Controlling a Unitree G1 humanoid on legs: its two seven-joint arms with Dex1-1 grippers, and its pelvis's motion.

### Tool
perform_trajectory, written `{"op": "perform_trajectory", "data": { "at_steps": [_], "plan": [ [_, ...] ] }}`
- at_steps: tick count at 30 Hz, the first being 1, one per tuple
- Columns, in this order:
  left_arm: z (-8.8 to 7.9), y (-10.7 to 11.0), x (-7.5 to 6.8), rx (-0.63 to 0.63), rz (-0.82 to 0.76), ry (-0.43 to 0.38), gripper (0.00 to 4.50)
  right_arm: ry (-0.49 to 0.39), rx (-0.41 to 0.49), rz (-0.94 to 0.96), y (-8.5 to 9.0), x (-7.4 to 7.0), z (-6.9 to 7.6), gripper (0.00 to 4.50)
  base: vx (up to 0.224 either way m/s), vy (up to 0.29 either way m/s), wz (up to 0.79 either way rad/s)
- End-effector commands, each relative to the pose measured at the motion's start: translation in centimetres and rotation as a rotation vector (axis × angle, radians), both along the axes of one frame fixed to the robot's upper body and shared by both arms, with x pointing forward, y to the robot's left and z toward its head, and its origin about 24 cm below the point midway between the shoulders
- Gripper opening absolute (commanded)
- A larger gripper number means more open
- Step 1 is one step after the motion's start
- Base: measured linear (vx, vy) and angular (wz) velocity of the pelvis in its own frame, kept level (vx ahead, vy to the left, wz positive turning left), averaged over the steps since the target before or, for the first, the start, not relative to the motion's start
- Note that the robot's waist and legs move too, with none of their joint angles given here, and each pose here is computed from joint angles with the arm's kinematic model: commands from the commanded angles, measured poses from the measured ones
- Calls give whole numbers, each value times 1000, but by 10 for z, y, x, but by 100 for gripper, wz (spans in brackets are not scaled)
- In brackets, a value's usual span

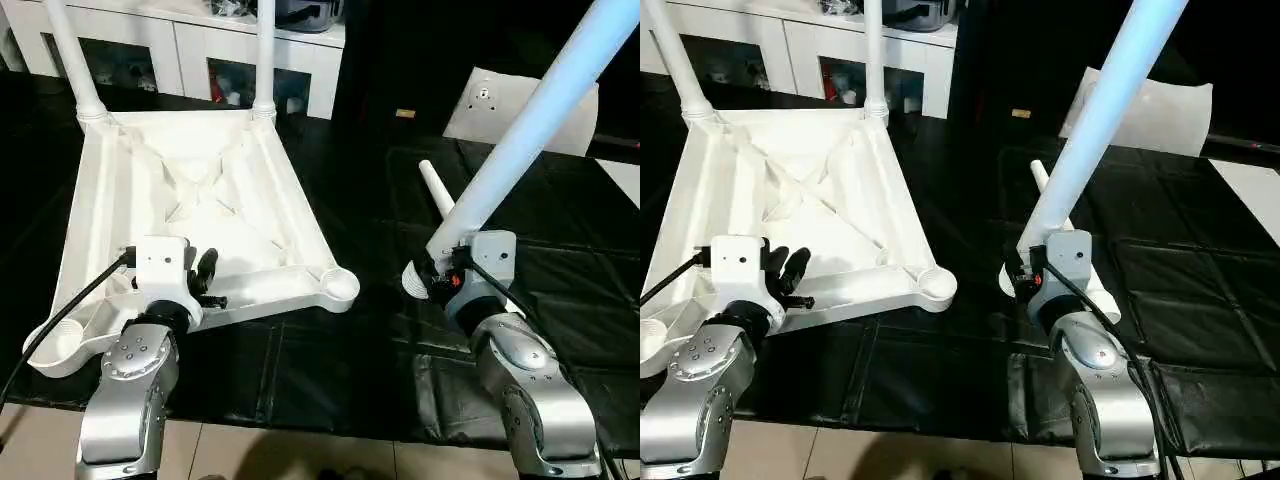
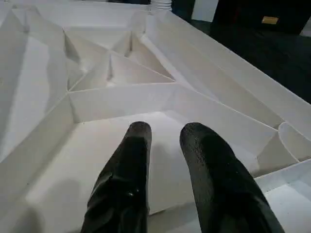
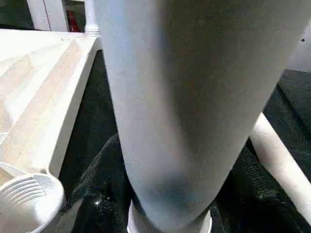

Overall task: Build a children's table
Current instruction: Insert table leg to table base

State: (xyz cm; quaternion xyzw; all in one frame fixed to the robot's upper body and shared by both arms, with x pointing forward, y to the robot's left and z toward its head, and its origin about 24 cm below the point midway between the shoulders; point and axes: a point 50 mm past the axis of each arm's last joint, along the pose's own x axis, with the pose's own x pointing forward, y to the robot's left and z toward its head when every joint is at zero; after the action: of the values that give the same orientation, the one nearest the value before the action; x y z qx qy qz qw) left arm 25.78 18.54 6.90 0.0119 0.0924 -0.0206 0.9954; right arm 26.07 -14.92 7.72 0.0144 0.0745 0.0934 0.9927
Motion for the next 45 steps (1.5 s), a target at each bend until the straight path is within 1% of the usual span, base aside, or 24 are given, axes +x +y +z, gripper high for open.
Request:
{"op": "perform_trajectory", "data": {
  "at_steps": [1, 24, 25, 26, 27, 29, 33, 37, 39, 41, 42, 44, 45],
  "plan": [
    [3, -4, 0, -2, -12, -8, 132, -21, -13, -15, -4, 0, 6, 188, 0, 0, 0],
    [3, -4, 0, -2, -12, -8, 132, -21, -13, -15, -4, 0, 6, 188, 0, 0, 0],
    [11, -9, 6, 59, -41, -19, 132, -18, -19, -122, -16, 0, 2, 188, 0, 0, 0],
    [16, -12, 10, 102, -59, -27, 132, -15, -24, -195, -24, 0, 0, 188, 0, 0, 0],
    [13, -13, 8, 84, -94, 1, 132, -23, -7, -192, -25, 1, 2, 188, 0, 0, 0],
    [13, -16, 6, 87, -124, 3, 132, -25, -17, -187, -27, 1, 3, 188, 0, 0, 0],
    [18, -22, 4, 109, -171, -29, 132, -10, -1, -185, -27, 1, 1, 188, 0, 0, 0],
    [19, -24, 5, 109, -179, -27, 132, -26, 4, -200, -27, 2, 2, 188, 0, 0, 0],
    [20, -26, 6, 101, -191, -24, 132, -59, -30, -188, -24, 6, 5, 188, 0, 0, 0],
    [22, -27, 7, 100, -209, -29, 132, -58, -31, -165, -20, 7, 5, 188, 0, 0, 0],
    [26, -32, 8, 86, -266, -42, 132, -33, 6, -131, -16, 8, 4, 188, 0, 0, 0],
    [28, -35, 8, 78, -295, -49, 132, -21, 26, -116, -14, 9, 3, 188, 0, 0, 0],
    [29, -38, 9, 80, -337, -52, 132, -15, 51, -103, -13, 10, 3, 188, 0, 0, 0]
  ]
}}
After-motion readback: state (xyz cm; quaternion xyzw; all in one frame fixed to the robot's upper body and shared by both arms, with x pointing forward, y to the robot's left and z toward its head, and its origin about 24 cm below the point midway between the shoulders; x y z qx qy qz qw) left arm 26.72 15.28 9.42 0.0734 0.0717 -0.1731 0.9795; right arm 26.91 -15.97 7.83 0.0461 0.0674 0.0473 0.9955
